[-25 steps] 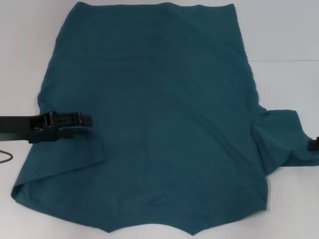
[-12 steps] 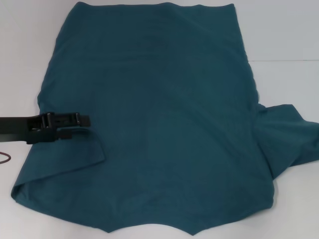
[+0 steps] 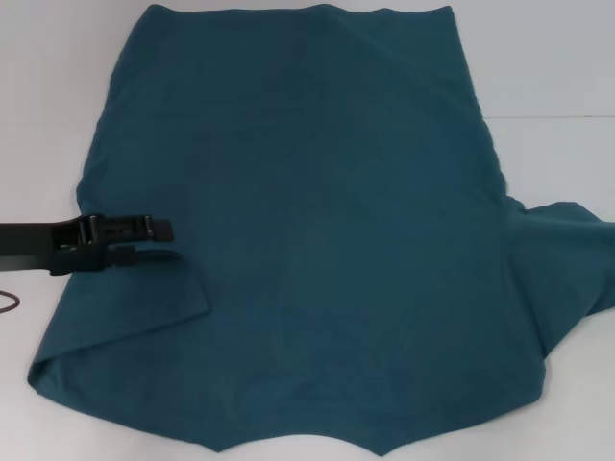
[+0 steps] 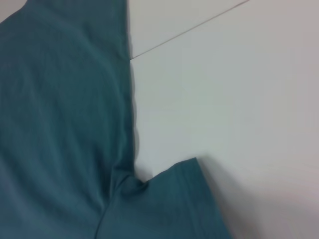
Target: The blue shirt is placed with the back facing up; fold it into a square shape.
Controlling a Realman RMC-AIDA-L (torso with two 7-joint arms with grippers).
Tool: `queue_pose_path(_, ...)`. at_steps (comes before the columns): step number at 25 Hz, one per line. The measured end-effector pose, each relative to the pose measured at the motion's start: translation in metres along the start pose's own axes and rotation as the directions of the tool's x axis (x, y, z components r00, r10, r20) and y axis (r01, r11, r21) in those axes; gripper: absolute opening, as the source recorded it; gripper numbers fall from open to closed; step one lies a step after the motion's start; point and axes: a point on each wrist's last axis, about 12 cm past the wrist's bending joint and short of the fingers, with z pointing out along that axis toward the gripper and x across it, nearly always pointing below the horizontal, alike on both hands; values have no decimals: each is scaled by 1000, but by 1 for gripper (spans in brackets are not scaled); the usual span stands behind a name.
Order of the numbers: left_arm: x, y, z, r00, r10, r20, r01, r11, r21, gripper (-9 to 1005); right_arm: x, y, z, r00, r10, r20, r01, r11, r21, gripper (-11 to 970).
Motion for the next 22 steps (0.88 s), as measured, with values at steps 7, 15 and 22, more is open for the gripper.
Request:
queue_pose_path(7, -2, -1, 0, 1000, 3, 3, -3, 1000, 1, 876, -8, 16, 1, 999, -18, -43, 16, 999, -35, 15)
queue_pose_path(15, -1, 0, -1, 1000, -1, 8, 1, 1000, -1, 876, -17, 48, 4, 990, -84, -112, 71, 990, -120, 15)
queue_pose_path(22, -1, 1, -3, 1000, -8, 15, 8, 1000, 0, 876, -27, 75, 2, 978, -147, -148, 118, 974, -191, 15)
